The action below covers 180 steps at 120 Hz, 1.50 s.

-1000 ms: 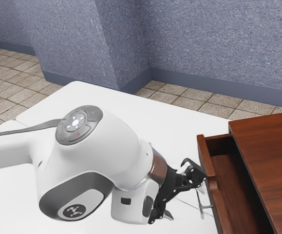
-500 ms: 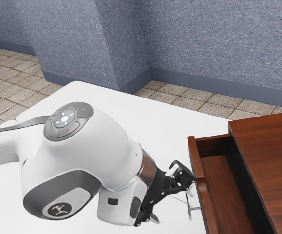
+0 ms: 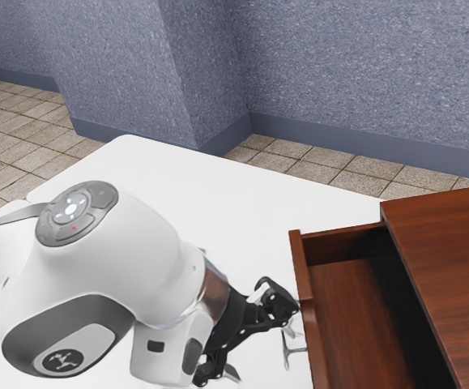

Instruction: Pull the drawer handle with one arm to open the drawer

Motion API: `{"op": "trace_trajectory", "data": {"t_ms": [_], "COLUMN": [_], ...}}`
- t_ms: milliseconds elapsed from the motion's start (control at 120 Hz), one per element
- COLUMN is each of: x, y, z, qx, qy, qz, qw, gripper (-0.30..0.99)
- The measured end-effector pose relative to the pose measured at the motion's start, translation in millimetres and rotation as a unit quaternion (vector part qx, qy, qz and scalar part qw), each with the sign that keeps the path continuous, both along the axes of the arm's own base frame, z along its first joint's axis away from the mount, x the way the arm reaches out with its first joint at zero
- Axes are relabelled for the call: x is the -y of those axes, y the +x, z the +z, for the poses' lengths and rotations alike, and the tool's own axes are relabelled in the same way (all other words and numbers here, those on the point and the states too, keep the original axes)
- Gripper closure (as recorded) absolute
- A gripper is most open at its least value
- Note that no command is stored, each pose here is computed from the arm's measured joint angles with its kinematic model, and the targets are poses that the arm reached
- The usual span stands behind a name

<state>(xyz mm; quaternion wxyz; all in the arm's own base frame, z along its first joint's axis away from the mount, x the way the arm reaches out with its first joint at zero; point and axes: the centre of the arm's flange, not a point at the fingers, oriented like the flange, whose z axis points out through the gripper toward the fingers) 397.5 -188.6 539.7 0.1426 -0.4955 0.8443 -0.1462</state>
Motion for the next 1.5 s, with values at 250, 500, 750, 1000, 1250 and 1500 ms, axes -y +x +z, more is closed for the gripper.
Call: {"op": "trace_trajectory", "data": {"t_ms": [250,500,750,1000,1250,1500], "x": [-7,-15,-22,-27,-28,-18], "y": [-8,-18,-31,-34,-36,-36], "z": [3,9,8,12,21,58], "qx": [-0.002,-0.01,-0.015,-0.01,0.0,0.031], "qy": [0.02,0.034,0.035,0.038,0.037,0.028], "qz": [0.0,0.007,0.011,0.016,0.018,0.02], "qw": [1.0,0.999,0.999,0.999,0.999,0.999], "gripper": [0.02,0.03,0.03,0.02,0.01,0.0]}}
